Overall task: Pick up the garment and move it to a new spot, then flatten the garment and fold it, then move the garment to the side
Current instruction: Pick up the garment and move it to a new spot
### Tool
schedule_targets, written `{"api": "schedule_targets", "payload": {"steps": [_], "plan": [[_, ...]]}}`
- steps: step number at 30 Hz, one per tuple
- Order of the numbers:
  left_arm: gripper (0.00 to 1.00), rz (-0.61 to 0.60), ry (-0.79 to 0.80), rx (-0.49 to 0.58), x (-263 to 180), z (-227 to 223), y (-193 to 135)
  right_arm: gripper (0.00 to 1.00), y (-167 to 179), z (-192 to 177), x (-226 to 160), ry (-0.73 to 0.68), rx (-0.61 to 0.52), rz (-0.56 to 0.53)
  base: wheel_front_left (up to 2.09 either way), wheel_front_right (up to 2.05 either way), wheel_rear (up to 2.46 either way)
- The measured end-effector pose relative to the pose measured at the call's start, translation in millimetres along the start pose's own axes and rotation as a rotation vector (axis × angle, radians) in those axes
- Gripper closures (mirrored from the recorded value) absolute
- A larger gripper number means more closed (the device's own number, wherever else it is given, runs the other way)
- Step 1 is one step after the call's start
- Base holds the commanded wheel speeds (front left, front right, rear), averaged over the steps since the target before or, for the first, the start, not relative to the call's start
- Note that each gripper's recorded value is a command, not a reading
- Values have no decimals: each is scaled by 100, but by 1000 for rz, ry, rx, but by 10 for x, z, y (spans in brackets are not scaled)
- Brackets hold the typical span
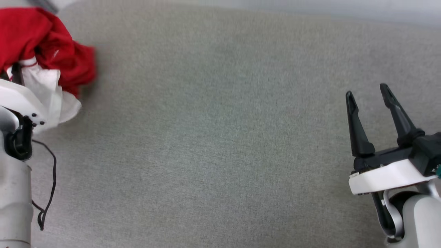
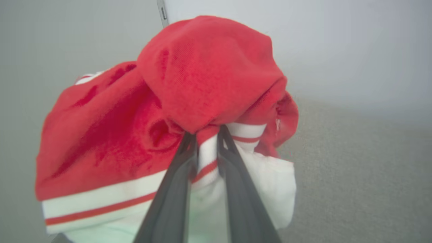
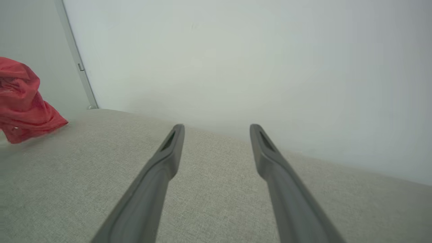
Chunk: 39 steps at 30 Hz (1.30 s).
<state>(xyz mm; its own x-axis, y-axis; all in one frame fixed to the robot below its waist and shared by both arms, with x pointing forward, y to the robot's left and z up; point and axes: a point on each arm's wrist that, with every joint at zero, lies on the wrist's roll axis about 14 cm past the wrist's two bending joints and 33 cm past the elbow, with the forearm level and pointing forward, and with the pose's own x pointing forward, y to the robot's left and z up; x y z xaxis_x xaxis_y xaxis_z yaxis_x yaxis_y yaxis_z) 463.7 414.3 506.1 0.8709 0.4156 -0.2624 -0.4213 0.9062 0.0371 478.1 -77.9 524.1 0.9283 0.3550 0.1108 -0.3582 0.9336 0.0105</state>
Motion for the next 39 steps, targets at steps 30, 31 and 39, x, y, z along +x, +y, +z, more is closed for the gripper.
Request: {"api": "schedule_targets", "payload": {"steps": [30, 31, 39], "plan": [[100, -1027, -121, -103, -1891, -200, -3743, 0, -858, 651, -1436, -55, -58, -384, 0, 0, 0], [100, -1054, -68, -92, -1963, -389, -3810, 0, -892, 620, -1454, -48, -57, -396, 0, 0, 0], [57, -1124, 214, -12, -2293, -1421, -3900, 0, -1028, 376, -1466, 6, -32, -435, 0, 0, 0]]}}
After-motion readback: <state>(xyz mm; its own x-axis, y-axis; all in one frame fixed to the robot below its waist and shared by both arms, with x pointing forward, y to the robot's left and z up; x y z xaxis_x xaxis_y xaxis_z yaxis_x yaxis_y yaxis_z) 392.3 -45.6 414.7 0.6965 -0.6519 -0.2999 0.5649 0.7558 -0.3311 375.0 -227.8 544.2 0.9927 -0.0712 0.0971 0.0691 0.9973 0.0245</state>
